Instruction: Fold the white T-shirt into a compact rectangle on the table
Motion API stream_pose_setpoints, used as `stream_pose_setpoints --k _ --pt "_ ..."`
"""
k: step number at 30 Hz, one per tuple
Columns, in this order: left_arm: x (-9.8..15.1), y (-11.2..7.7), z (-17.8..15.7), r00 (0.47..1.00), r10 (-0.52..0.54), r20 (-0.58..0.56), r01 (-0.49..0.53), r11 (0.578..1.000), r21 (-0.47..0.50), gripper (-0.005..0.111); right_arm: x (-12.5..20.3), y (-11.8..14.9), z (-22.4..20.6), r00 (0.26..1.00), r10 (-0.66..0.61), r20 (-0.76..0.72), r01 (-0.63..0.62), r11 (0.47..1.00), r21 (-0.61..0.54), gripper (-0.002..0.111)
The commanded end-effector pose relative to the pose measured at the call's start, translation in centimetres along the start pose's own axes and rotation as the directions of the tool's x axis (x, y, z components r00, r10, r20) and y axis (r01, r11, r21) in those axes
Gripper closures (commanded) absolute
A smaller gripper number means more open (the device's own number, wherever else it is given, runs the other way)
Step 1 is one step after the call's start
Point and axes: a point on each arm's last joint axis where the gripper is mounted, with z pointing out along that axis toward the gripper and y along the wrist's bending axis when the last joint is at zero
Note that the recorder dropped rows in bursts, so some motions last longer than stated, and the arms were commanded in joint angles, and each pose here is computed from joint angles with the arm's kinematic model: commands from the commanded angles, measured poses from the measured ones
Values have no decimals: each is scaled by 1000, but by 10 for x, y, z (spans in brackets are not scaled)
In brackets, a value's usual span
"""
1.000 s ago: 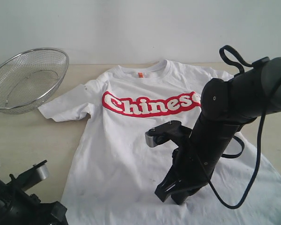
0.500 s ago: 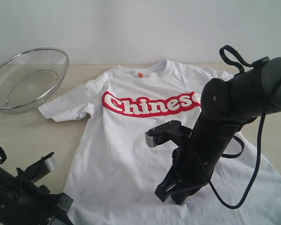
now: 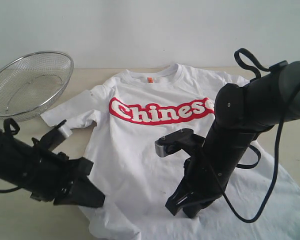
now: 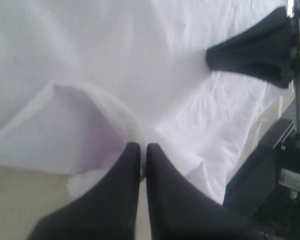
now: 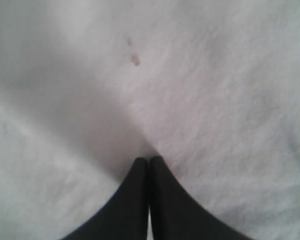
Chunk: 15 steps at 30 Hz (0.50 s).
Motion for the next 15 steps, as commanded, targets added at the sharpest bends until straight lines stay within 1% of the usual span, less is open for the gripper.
stream_pose_setpoints --k 1,6,8,10,12,13,15 --pt "-25 -3 -1 997 32 76 -30 999 -26 102 0 -1 1 1000 -14 3 14 1000 10 108" --pt "-42 4 8 997 29 73 -27 999 -26 102 -1 0 -4 1000 -20 19 19 1000 12 108" --pt "-45 7 13 998 20 54 -20 1000 -10 102 -1 2 -8 999 -28 25 28 1000 10 108" --pt "-44 5 13 999 29 33 -30 999 17 102 0 4 -12 999 -38 29 38 999 9 108" --pt "-41 -1 12 997 74 8 -74 995 66 102 0 4 -15 998 -42 36 42 999 10 108" --pt "-37 -11 6 992 126 -22 -122 984 129 102 0 5 -15 998 -47 38 46 999 10 108" --pt "-30 -24 -6 984 169 -55 -160 976 146 102 0 5 -15 998 -51 35 51 999 8 108"
